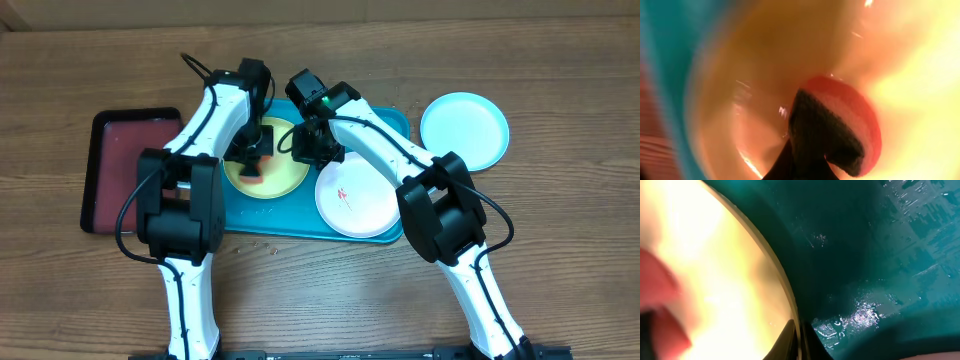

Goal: Clean dirty plates on tray and stack at the side
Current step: 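Scrub the yellow plate with the sponge while the right gripper holds it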

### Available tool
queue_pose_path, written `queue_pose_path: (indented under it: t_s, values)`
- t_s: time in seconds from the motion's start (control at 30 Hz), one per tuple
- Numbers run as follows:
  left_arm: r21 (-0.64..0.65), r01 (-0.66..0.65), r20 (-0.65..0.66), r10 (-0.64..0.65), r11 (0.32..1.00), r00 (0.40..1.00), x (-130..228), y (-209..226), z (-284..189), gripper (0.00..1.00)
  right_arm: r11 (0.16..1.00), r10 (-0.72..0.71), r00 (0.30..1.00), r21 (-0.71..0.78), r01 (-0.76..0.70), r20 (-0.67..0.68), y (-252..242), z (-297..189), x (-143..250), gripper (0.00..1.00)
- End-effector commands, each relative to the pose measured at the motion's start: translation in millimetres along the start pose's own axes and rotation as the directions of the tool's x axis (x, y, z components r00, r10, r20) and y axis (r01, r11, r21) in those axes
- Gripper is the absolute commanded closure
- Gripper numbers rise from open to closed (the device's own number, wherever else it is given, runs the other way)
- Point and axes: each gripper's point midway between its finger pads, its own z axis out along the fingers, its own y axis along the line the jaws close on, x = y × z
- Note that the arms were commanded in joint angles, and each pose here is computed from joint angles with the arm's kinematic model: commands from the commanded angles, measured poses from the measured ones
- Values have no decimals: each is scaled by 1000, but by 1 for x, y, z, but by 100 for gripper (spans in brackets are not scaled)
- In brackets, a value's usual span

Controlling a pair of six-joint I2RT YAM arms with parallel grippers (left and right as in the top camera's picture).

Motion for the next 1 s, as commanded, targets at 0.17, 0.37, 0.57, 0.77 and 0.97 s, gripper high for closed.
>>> queue_pose_path:
  t_s: [0.17,0.37,0.57,0.77,0.97]
  values:
    - [6,216,162,-214,976,963,-49,14,-3,96,997,30,999,75,-31,18,-23,7,-7,96]
    - [333,161,75,-196,929,978,-48,-47,-11,96,997,30,999,71,-31,21,-23,7,-7,96]
    - [421,119,19,-139,899,990,-33,-77,-18,96,997,29,999,68,-30,25,-22,7,-8,96]
    - [391,44,-15,-42,919,999,-13,-79,-16,96,997,29,999,71,-31,21,-23,7,-7,96]
    - [173,36,-49,-28,984,998,2,-39,-5,96,997,25,1000,74,-26,18,-23,7,-7,96]
